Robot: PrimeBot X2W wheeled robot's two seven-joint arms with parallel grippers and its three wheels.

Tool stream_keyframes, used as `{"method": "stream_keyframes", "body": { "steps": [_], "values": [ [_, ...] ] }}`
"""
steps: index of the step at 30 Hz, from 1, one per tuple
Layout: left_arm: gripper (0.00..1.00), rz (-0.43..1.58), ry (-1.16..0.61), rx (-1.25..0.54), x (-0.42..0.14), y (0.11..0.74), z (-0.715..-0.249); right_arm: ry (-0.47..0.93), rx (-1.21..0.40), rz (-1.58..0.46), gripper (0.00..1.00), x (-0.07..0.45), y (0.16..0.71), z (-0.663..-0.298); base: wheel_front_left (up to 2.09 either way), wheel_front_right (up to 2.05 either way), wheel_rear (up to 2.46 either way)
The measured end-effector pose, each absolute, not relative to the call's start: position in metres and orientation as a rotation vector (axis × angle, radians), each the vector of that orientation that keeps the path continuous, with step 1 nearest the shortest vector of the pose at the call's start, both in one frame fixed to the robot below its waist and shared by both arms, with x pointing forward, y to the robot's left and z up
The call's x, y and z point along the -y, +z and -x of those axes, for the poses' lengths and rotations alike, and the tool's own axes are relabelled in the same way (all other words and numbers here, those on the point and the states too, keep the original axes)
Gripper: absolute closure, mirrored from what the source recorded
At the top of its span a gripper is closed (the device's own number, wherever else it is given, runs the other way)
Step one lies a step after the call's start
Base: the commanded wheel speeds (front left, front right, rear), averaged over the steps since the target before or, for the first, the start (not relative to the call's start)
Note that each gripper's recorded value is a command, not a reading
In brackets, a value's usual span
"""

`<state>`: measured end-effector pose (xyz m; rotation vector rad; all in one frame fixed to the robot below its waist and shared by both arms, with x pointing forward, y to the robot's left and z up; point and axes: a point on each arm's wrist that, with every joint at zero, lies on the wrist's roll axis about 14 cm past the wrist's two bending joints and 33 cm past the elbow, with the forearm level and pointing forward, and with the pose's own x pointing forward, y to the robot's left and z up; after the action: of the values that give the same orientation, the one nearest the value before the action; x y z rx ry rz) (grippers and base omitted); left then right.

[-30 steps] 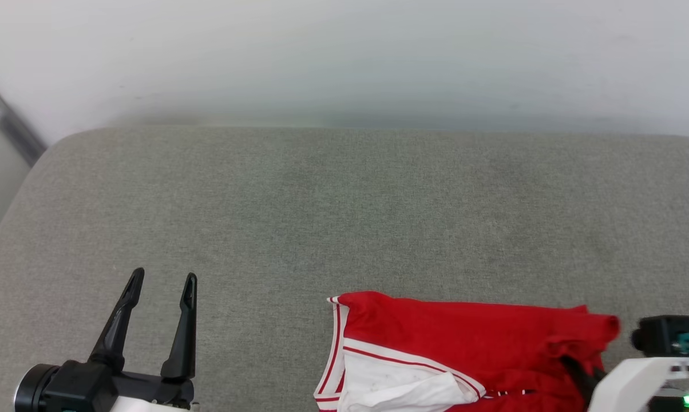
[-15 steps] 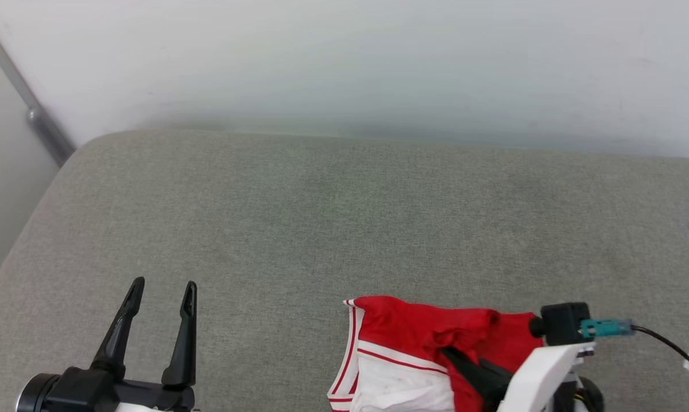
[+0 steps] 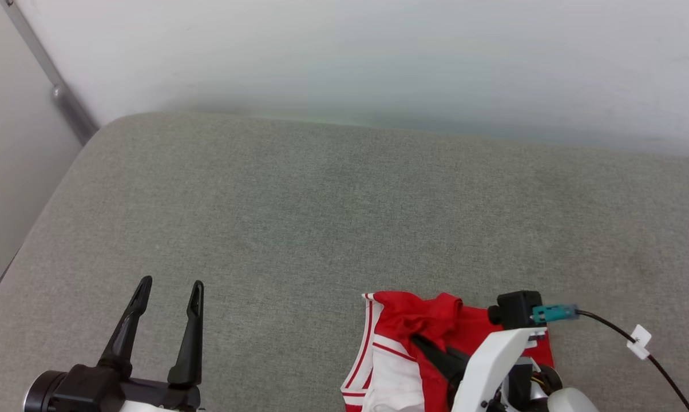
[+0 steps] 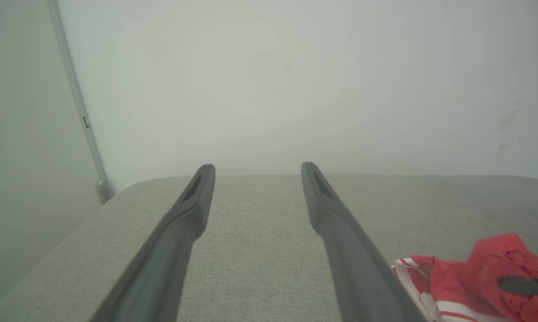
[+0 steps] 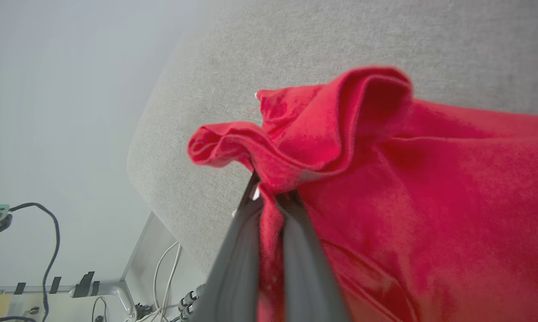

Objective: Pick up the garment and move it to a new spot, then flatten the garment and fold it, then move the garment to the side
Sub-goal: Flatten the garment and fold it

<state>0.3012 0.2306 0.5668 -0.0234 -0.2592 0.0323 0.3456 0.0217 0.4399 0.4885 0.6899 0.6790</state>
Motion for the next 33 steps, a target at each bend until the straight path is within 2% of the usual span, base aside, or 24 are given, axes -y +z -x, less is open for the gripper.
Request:
{"method": "stream_keyframes", "body": {
  "steps": [1,2,8,13,19,23,29,33],
  "values": [
    [0.0,0.024,0.035,0.258,-0.231,0.566,-0.301,0.684,-0.701,-0.482,0.8,-0.024,0.437,-0.345,0.0,0.0,0.0],
    [0.0,0.025,0.038,0.255,-0.232,0.566,-0.301,0.694,-0.708,-0.475,0.0,-0.028,0.434,-0.344,0.0,0.0,0.0],
    [0.0,0.024,0.043,0.248,-0.234,0.564,-0.302,0.786,-0.693,-0.485,0.0,-0.054,0.447,-0.335,0.0,0.0,0.0],
    [0.0,0.028,0.025,0.255,-0.229,0.565,-0.304,0.771,-0.601,-0.476,0.0,-0.048,0.47,-0.355,0.0,0.0,0.0],
    [0.0,0.032,-0.008,0.262,-0.22,0.567,-0.312,0.629,-0.47,-0.33,0.0,-0.002,0.492,-0.399,0.0,0.0,0.0],
    [0.0,0.035,-0.033,0.269,-0.214,0.569,-0.319,0.513,-0.331,-0.125,0.0,0.037,0.517,-0.425,0.0,0.0,0.0],
    [0.0,0.039,-0.062,0.267,-0.206,0.569,-0.329,0.376,-0.13,0.091,0.0,0.109,0.549,-0.441,0.0,0.0,0.0],
    [0.0,0.045,-0.077,0.263,-0.201,0.567,-0.334,0.307,-0.036,0.114,0.0,0.145,0.556,-0.434,0.0,0.0,0.0]
  ]
}}
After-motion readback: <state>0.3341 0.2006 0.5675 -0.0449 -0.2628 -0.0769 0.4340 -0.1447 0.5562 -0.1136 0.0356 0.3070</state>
